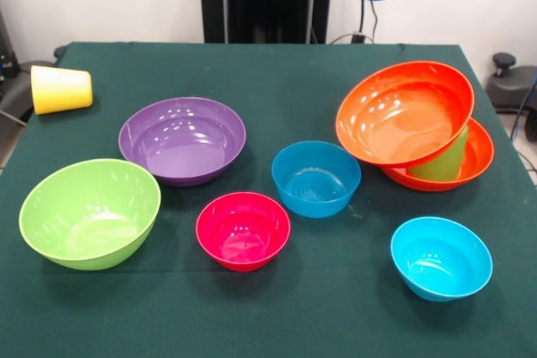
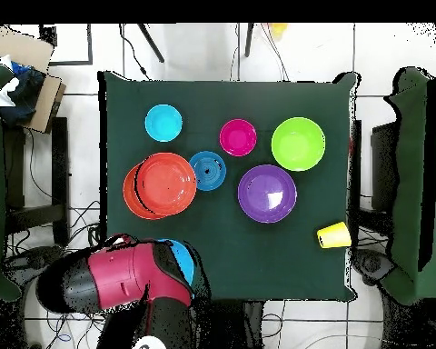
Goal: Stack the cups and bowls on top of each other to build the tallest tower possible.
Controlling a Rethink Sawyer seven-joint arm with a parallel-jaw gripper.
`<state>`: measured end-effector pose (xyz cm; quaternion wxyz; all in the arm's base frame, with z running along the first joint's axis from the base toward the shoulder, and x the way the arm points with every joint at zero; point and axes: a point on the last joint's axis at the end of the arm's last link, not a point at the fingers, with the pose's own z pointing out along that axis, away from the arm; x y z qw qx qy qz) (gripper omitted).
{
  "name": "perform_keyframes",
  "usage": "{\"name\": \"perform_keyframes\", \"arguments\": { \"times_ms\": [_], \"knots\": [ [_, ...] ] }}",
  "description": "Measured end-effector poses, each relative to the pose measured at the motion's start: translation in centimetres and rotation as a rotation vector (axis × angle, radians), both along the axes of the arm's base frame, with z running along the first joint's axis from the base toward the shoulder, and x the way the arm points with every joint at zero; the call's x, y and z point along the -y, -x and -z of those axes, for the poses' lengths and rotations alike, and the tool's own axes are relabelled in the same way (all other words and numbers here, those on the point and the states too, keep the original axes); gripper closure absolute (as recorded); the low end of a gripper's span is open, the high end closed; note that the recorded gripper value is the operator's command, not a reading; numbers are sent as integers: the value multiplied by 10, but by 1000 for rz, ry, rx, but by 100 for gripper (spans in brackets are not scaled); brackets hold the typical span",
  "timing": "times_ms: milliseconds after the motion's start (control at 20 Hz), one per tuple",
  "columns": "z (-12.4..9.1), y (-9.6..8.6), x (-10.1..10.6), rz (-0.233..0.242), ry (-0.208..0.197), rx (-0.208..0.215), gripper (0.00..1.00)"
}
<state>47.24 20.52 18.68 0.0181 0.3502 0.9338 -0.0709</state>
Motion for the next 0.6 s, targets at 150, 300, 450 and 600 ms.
{"name": "perform_keyframes", "arguments": {
  "times_ms": [150,300,450,600],
  "knots": [
    [-2,-5,-5,0,-4,10,100],
    [-3,-13,-10,2,-10,20,100],
    [-1,-19,-13,0,-9,26,100],
    [3,-25,-14,-1,-4,27,100]
  ]
}}
